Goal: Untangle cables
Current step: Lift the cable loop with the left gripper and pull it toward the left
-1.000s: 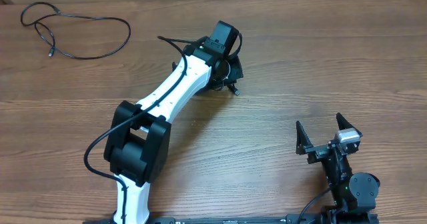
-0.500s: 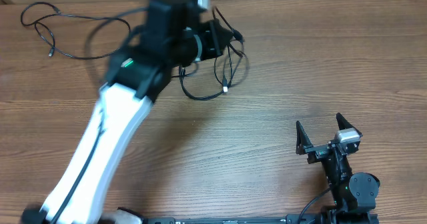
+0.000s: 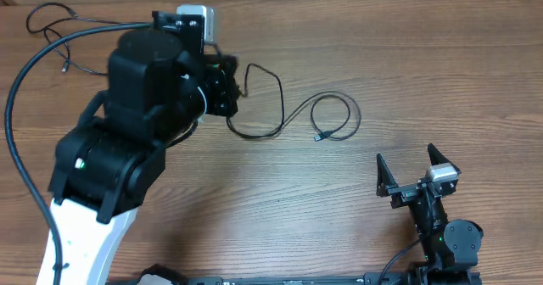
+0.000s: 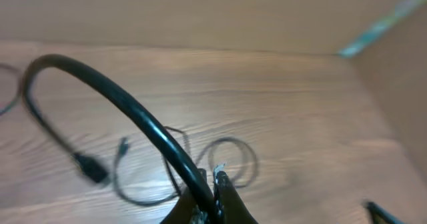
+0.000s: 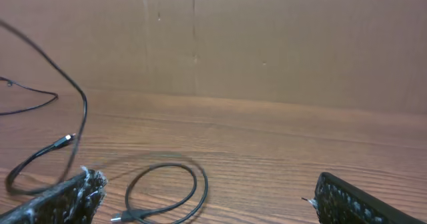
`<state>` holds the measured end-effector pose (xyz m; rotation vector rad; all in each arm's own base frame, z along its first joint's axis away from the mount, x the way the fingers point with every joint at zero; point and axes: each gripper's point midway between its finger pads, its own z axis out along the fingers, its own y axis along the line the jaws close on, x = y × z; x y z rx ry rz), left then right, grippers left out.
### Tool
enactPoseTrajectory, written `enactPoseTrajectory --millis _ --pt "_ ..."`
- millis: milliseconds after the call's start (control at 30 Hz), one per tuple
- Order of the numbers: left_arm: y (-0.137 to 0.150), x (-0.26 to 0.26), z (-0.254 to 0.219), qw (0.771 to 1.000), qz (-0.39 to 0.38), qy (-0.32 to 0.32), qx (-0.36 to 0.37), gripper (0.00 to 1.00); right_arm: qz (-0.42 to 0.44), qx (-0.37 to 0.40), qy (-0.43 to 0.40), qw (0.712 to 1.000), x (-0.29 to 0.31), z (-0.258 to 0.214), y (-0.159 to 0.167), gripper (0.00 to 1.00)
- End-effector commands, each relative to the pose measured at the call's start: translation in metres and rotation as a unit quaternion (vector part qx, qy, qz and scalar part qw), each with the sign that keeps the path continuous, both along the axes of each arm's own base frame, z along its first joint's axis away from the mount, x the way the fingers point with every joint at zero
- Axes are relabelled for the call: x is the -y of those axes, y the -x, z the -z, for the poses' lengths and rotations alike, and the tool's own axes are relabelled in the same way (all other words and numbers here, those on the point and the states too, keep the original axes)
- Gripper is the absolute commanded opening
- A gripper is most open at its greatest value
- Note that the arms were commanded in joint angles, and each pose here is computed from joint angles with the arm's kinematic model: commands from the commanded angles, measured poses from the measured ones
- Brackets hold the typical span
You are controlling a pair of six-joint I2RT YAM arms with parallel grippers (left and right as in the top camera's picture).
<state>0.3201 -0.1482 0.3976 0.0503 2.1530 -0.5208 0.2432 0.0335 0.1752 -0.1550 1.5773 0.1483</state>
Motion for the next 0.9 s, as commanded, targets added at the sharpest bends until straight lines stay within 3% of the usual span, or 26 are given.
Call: enactPoseTrajectory --millis 0,167,333,467,633,867 --pt "-0.011 -0.021 -0.008 0.997 -0.070 -0.007 0.020 0.04 0.002 0.001 0.001 1.000 0.000 0.002 0.000 1.00" --pt "-0.005 -0.022 -0.052 0.993 -0.069 0.037 0.093 0.04 0.002 0.001 0.001 1.000 0.000 0.002 0.000 1.00" --pt "0.033 -0.040 -0.123 0.971 -0.074 0.094 0.207 0.04 0.002 0.001 0.001 1.000 0.000 0.002 0.000 1.00" --pt "0.071 -0.067 -0.149 0.956 -0.100 0.110 0.252 0.04 0.002 0.001 0.001 1.000 0.000 0.002 0.000 1.00" --pt "0.098 -0.093 -0.133 0.960 -0.135 0.086 0.231 0.04 0.002 0.001 0.001 1.000 0.000 0.002 0.000 1.00" --pt "0.096 -0.105 -0.075 0.977 -0.166 0.012 0.131 0.04 0.002 0.001 0.001 1.000 0.000 0.002 0.000 1.00"
